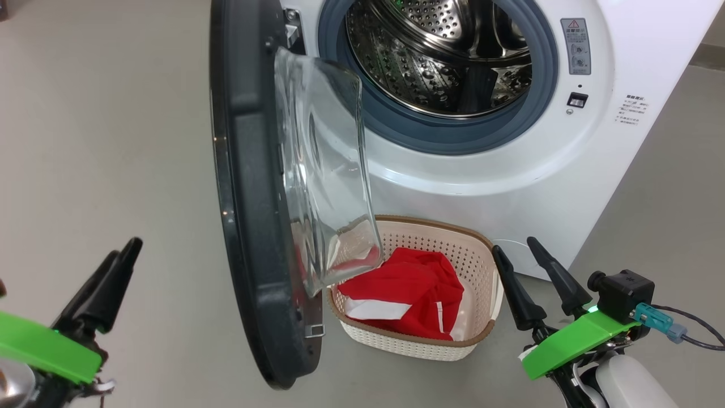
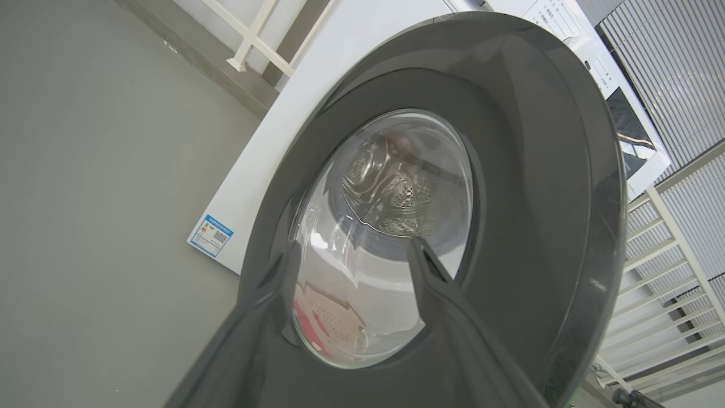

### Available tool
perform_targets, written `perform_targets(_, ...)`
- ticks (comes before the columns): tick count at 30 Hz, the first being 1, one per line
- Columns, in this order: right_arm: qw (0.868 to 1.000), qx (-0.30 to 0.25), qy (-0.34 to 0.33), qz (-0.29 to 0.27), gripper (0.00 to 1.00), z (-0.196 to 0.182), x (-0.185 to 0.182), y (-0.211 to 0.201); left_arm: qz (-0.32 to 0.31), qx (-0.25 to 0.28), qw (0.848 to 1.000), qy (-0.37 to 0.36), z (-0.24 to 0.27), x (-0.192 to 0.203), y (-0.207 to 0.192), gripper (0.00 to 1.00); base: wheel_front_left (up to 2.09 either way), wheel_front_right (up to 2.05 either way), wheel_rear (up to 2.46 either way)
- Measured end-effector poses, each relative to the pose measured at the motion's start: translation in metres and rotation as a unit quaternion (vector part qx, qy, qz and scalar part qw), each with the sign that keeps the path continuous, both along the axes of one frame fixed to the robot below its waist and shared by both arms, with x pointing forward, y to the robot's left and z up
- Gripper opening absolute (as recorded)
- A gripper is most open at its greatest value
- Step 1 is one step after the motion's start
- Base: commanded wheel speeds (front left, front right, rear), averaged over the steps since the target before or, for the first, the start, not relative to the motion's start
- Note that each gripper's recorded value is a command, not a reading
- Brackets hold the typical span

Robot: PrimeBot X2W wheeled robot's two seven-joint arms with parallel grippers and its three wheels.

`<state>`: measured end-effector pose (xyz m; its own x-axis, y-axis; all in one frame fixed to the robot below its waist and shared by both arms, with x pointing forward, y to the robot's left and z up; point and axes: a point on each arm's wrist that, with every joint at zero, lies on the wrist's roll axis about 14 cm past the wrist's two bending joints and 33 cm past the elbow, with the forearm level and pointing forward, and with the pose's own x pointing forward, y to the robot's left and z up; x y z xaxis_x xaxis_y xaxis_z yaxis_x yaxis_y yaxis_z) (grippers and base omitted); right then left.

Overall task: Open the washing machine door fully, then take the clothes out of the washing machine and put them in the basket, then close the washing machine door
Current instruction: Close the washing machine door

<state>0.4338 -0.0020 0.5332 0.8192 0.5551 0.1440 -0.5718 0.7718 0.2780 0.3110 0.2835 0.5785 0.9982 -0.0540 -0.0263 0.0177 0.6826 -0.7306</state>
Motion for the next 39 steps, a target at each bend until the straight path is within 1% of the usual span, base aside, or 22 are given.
perform_targets(3, 1.0, -0.001, 0.0, 0.001, 1.0, -0.001, 0.0, 0.0, 0.037, 0.04, 0.999, -0.002, -0.007, -0.003, 0.007, 1.0, 0.0, 0.0, 0.0)
perform_targets(5, 1.0, -0.001, 0.0, 0.001, 1.0, -0.001, 0.0, 0.0, 0.046, 0.065, 0.997, -0.002, -0.012, -0.005, 0.005, 1.0, 0.0, 0.0, 0.0)
perform_targets(15, 1.0, -0.002, 0.0, -0.001, 1.0, -0.002, 0.0, -0.003, 0.104, 0.119, 0.987, -0.015, -0.036, -0.015, 0.005, 1.0, 0.0, 0.0, 0.0)
perform_targets(23, 1.0, -0.004, 0.002, -0.003, 1.0, -0.003, 0.0, -0.005, 0.113, 0.154, 0.981, -0.025, -0.048, -0.017, -0.003, 1.0, 0.0, 0.0, 0.0)
perform_targets(33, 1.0, -0.004, -0.001, -0.006, 1.0, -0.002, 0.0, -0.008, 0.131, 0.209, 0.968, -0.034, -0.058, -0.023, -0.004, 1.0, 0.0, 0.0, 0.0)
perform_targets(39, 1.0, -0.005, -0.004, -0.005, 1.0, 0.001, -0.002, -0.007, 0.136, 0.222, 0.965, -0.029, -0.064, -0.028, -0.005, 1.0, 0.0, 0.0, 0.0)
